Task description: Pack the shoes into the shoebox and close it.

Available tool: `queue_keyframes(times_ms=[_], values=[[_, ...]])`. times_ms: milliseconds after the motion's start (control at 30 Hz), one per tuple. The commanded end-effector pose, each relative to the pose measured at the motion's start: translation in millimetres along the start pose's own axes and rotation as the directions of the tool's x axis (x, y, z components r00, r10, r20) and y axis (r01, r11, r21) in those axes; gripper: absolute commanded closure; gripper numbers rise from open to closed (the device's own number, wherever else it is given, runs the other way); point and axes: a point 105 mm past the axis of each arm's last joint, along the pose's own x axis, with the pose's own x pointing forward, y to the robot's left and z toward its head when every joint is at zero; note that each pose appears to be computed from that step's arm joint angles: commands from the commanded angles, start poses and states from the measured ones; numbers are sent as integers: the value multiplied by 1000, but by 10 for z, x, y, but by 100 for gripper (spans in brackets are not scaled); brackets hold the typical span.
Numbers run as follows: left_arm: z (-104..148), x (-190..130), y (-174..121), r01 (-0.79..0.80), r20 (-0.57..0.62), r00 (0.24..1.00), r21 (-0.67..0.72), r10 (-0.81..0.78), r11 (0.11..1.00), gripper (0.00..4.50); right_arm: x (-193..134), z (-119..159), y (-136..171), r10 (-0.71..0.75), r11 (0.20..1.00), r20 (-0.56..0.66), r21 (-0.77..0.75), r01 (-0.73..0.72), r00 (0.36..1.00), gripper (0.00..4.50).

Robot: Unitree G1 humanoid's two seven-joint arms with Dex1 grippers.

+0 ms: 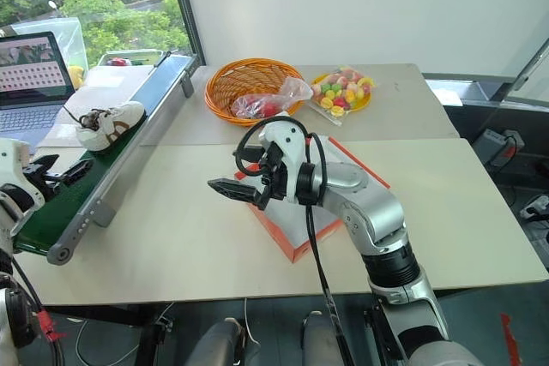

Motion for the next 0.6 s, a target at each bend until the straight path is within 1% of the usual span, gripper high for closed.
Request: queue_keyframes(times_ms=[33, 233, 333, 400, 433, 533, 567, 600], values=[[155, 9, 42, -11, 30, 1000, 49, 9, 999, 2, -33, 130, 47, 6, 999, 36, -32, -5, 999, 0], [81, 67, 2, -5, 11, 1000, 26, 5, 1000, 2, -68, 158, 10, -18, 999, 30, -48, 19, 999, 0], [49, 83, -44, 26, 6, 1000, -7, -26, 1000, 2, -95, 164, -2, -32, 998, 22, -61, 33, 999, 0], [43, 98, -71, 42, 7, 999, -44, -42, 998, 55, -105, 170, -29, -46, 996, 15, -72, 47, 999, 0], [35, 104, -97, 61, 3, 998, -52, -61, 997, 71, -108, 176, -37, -50, 996, 13, -76, 51, 999, 0], [5, 125, -164, 95, -4, 995, -60, -96, 994, 181, -116, 192, -50, -55, 995, 12, -82, 56, 998, 0], [-6, 135, -197, 107, 0, 994, -62, -107, 992, 209, -119, 187, -55, -56, 995, 7, -86, 56, 998, 0], [-13, 140, -220, 115, 3, 993, -64, -115, 991, 246, -121, 183, -59, -57, 994, 3, -88, 57, 998, 0]])
